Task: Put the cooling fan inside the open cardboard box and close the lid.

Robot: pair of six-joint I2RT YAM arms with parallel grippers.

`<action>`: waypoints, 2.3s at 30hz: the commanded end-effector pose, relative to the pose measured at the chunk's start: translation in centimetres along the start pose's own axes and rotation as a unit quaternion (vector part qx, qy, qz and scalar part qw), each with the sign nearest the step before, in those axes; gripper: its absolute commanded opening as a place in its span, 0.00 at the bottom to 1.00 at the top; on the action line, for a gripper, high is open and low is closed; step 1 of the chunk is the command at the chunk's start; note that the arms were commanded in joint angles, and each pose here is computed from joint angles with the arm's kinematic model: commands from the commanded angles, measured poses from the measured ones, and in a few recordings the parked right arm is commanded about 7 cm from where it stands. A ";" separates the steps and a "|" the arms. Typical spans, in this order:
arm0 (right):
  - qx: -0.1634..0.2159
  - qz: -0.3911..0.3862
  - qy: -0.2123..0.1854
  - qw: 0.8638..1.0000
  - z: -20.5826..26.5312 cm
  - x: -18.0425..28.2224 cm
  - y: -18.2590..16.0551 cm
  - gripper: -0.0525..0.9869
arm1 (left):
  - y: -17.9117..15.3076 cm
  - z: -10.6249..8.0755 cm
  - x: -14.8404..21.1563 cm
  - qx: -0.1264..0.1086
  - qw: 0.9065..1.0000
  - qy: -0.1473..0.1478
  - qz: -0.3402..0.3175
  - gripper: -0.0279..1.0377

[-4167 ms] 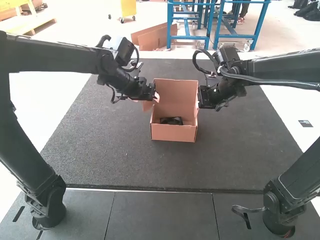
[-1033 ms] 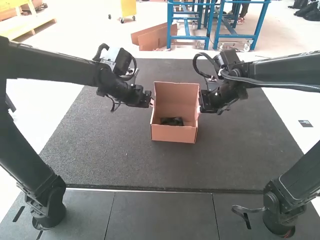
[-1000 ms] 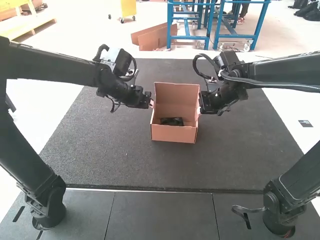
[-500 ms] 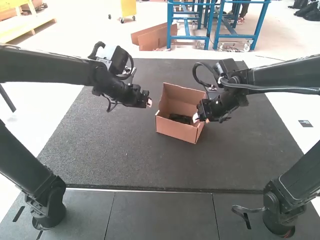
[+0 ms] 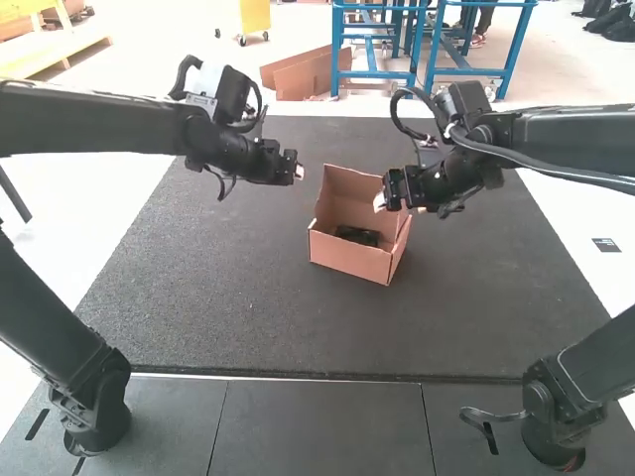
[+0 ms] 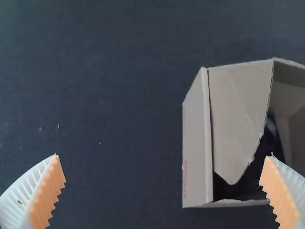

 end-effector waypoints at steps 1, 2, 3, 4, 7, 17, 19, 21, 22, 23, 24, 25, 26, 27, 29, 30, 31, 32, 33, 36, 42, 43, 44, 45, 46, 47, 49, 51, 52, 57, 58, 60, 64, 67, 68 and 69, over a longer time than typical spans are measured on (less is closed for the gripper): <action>0.004 -0.026 -0.007 1.000 -0.5 1.7 -0.2 0.93 | 3.0 0.5 0.2 -0.001 0.999 0.021 -0.039 0.94; 0.008 -0.029 -0.014 0.999 -0.7 1.9 -0.6 0.93 | 3.5 0.5 0.0 -0.001 0.999 0.021 -0.045 0.94; 0.015 -0.034 -0.025 0.999 -1.1 2.2 -0.9 0.93 | 3.9 0.5 -0.2 -0.001 0.999 0.024 -0.048 0.94; 0.020 -0.039 -0.029 0.999 -1.3 2.4 -1.1 0.93 | 4.3 0.5 -0.5 -0.001 0.998 0.024 -0.052 0.94; 0.039 -0.055 -0.043 0.997 -1.8 3.1 -2.0 0.93 | 5.6 0.4 -1.1 -0.003 0.998 0.022 -0.062 0.94; 0.066 -0.108 -0.057 0.990 -2.2 4.5 -3.8 0.93 | 8.4 -3.6 -3.2 -0.028 0.996 -0.017 -0.078 0.94; 0.066 -0.113 -0.059 0.990 -2.3 4.7 -3.9 0.93 | 8.5 -4.7 -3.6 -0.035 0.996 -0.026 -0.075 0.94; 0.063 -0.117 -0.062 0.989 -2.5 4.8 -3.9 0.93 | 8.4 -5.9 -4.1 -0.044 0.996 -0.038 -0.071 0.94; 0.062 -0.119 -0.063 0.989 -2.7 4.8 -3.9 0.93 | 8.5 -6.5 -4.2 -0.048 0.996 -0.043 -0.069 0.94; 0.060 -0.120 -0.066 0.989 -2.9 4.9 -3.9 0.93 | 8.3 -7.0 -4.4 -0.052 0.995 -0.048 -0.065 0.94; 0.059 -0.123 -0.066 0.988 -2.9 4.9 -3.8 0.93 | 8.1 -7.6 -4.6 -0.056 0.995 -0.052 -0.061 0.94; 0.057 -0.126 -0.067 0.988 -3.0 4.9 -3.7 0.93 | 8.0 -8.1 -4.8 -0.061 0.995 -0.057 -0.057 0.94; 0.056 -0.128 -0.067 0.988 -3.1 5.0 -3.7 0.93 | 7.7 -8.6 -5.0 -0.064 0.995 -0.061 -0.053 0.94; 0.054 -0.132 -0.068 0.987 -3.2 5.1 -3.5 0.93 | 7.4 -8.9 -5.2 -0.068 0.995 -0.063 -0.048 0.94; 0.053 -0.141 -0.067 0.986 -3.3 5.3 -3.1 0.93 | 6.9 -9.6 -5.6 -0.076 0.994 -0.069 -0.039 0.94; 0.053 -0.143 -0.065 0.986 -3.2 5.4 -3.0 0.93 | 6.6 -9.8 -5.8 -0.077 0.994 -0.070 -0.035 0.94; 0.054 -0.146 -0.062 0.986 -3.2 5.6 -2.8 0.93 | 6.4 -10.0 -6.1 -0.080 0.994 -0.071 -0.030 0.94; 0.054 -0.149 -0.058 0.986 -3.1 5.7 -2.6 0.93 | 6.2 -10.1 -6.3 -0.082 0.994 -0.072 -0.026 0.94; 0.054 -0.152 -0.057 0.985 -3.0 5.9 -2.4 0.93 | 6.1 -10.3 -6.6 -0.084 0.994 -0.073 -0.024 0.94; 0.055 -0.156 -0.054 0.985 -2.9 6.2 -2.1 0.93 | 5.5 -10.5 -7.4 -0.088 0.993 -0.074 -0.014 0.94; 0.055 -0.161 -0.046 0.984 -2.6 6.5 -1.7 0.93 | 4.7 -10.4 -8.2 -0.095 0.993 -0.072 0.006 0.94; 0.055 -0.161 -0.046 0.984 -2.6 6.5 -1.7 0.93 | 4.6 -10.4 -8.3 -0.096 0.993 -0.070 0.010 0.94; 0.055 -0.160 -0.045 0.985 -2.6 6.5 -1.7 0.93 | 4.4 -10.4 -8.3 -0.097 0.993 -0.071 0.015 0.94; 0.055 -0.160 -0.043 0.985 -2.6 6.5 -1.7 0.93 | 4.1 -10.3 -8.4 -0.098 0.992 -0.070 0.022 0.94; 0.055 -0.159 -0.041 0.985 -2.5 6.5 -1.8 0.93 | 3.9 -10.3 -8.5 -0.100 0.992 -0.068 0.029 0.94; 0.054 -0.158 -0.041 0.985 -2.5 6.4 -1.8 0.93 | 3.7 -10.2 -8.5 -0.100 0.992 -0.068 0.037 0.94; 0.054 -0.156 -0.039 0.986 -2.5 6.3 -1.9 0.93 | 2.8 -10.1 -8.7 -0.103 0.991 -0.065 0.058 0.94; 0.055 -0.153 -0.032 0.986 -2.4 6.3 -2.0 0.93 | 2.0 -10.0 -9.0 -0.104 0.990 -0.064 0.073 0.94; 0.055 -0.151 -0.031 0.987 -2.4 6.3 -2.1 0.93 | 1.8 -9.9 -9.1 -0.104 0.990 -0.063 0.077 0.94; 0.053 -0.135 -0.025 0.989 -2.3 6.2 -2.5 0.93 | 0.5 -9.9 -9.4 -0.106 0.988 -0.067 0.094 0.94; 0.054 -0.131 -0.024 0.990 -2.2 6.2 -2.6 0.93 | 0.3 -10.0 -9.4 -0.106 0.987 -0.067 0.096 0.94; 0.053 -0.124 -0.021 0.991 -2.2 6.2 -2.7 0.93 | 0.0 -10.3 -9.4 -0.110 0.986 -0.070 0.099 0.94; 0.052 -0.108 -0.015 0.993 -2.1 6.3 -3.0 0.93 | -1.0 -11.0 -9.6 -0.118 0.984 -0.076 0.110 0.94; 0.051 -0.098 -0.008 0.994 -2.0 6.3 -3.2 0.93 | -1.9 -11.6 -9.8 -0.124 0.982 -0.081 0.118 0.94; 0.050 -0.095 -0.007 0.994 -2.0 6.3 -3.3 0.93 | -2.2 -11.9 -9.8 -0.126 0.981 -0.083 0.121 0.94; 0.050 -0.095 -0.005 0.994 -2.0 6.3 -3.3 0.93 | -2.6 -12.0 -9.9 -0.128 0.980 -0.084 0.125 0.94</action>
Point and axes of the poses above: each hand's point on the last joint's axis, 136 mm out from that joint toward the fingers, its own x axis back along the fingers, its own z axis along the line the jaws close on, y = z × x, the point moved 10 cm from there along x, back along the fingers, and after that the axes turned 6 degrees about -x, right-handed, at the moved point
